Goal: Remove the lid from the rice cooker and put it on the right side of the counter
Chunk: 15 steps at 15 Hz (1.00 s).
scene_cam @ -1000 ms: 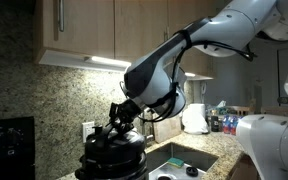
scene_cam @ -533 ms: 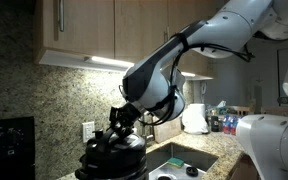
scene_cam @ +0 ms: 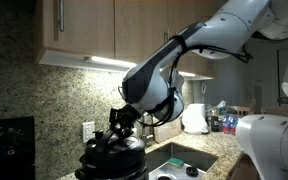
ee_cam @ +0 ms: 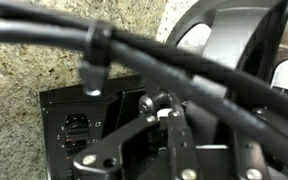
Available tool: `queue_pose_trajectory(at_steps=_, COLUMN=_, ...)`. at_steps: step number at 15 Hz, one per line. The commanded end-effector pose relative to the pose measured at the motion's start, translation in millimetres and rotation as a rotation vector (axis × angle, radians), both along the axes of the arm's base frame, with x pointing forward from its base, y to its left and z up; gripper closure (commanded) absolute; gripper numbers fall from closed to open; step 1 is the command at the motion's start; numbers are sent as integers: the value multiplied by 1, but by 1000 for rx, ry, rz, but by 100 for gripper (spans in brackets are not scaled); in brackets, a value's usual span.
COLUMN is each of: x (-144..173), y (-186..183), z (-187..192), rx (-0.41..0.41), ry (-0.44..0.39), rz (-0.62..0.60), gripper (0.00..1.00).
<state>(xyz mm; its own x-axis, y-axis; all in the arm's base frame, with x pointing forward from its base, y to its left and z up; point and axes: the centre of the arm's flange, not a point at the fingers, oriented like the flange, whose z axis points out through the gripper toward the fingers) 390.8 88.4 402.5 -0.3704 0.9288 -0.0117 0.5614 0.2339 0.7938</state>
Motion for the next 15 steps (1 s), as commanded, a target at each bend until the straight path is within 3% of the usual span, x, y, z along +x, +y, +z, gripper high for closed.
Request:
queue_pose_trajectory(at_steps=1, x=0, y=3, z=5, rx=19, ry=-55, rz=39, gripper=96)
queue_pose_trajectory(at_steps=6, x=2, y=10, z=8, rx=33, ry=-101, rz=89, gripper=95)
queue_pose_trajectory(at_steps=15, x=5, y=1, z=17, rx=73, ry=-137, rz=69, gripper=95)
